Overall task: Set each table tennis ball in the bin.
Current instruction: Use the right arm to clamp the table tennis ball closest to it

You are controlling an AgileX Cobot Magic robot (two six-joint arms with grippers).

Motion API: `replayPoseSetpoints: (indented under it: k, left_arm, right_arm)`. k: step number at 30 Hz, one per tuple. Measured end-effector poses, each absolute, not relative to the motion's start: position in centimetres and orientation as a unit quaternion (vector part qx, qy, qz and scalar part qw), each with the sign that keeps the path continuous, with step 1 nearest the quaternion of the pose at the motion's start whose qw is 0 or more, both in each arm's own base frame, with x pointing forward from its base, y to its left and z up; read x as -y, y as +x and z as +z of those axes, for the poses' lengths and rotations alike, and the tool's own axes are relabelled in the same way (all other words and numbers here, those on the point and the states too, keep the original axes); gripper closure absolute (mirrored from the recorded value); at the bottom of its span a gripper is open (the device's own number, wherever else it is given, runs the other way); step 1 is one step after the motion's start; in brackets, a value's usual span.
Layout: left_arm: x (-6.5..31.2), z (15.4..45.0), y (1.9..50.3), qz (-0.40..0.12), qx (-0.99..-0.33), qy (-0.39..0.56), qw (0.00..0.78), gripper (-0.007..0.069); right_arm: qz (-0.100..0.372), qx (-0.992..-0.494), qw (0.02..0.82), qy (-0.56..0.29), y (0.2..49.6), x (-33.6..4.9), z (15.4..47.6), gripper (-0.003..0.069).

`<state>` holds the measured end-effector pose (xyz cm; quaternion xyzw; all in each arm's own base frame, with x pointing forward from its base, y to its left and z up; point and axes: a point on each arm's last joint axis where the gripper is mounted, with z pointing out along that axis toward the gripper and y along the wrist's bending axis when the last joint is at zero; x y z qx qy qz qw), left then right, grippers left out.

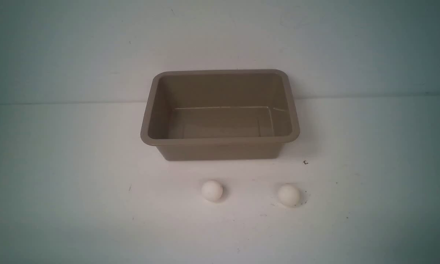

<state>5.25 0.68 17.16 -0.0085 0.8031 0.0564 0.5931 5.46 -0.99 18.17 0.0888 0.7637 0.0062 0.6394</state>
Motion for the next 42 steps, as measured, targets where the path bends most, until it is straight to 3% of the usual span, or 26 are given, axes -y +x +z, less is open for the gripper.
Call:
replayPoseSetpoints:
  k: [30,34,39,42]
  left_arm:
    - [-0.7,17.2,5.3,0.056,-0.803,-0.008,0.593,0.0629]
    - [-0.7,17.2,5.3,0.056,-0.803,-0.008,0.593,0.0629]
    - [-0.7,17.2,5.3,0.056,-0.803,-0.008,0.593,0.0629]
    - [-0.7,17.2,5.3,0.056,-0.803,-0.008,0.593,0.0629]
  right_arm:
    - [0.009,-0.762,0.641,0.09,5.5,1.0,18.2,0.0675]
    - [0.076,-0.731,0.668,0.119,5.6,0.5,18.9,0.0675]
    - [0.221,-0.624,0.73,0.168,5.5,-0.2,21.3,0.0675]
    - [0.239,-0.592,0.753,0.157,5.4,-0.4,22.1,0.0675]
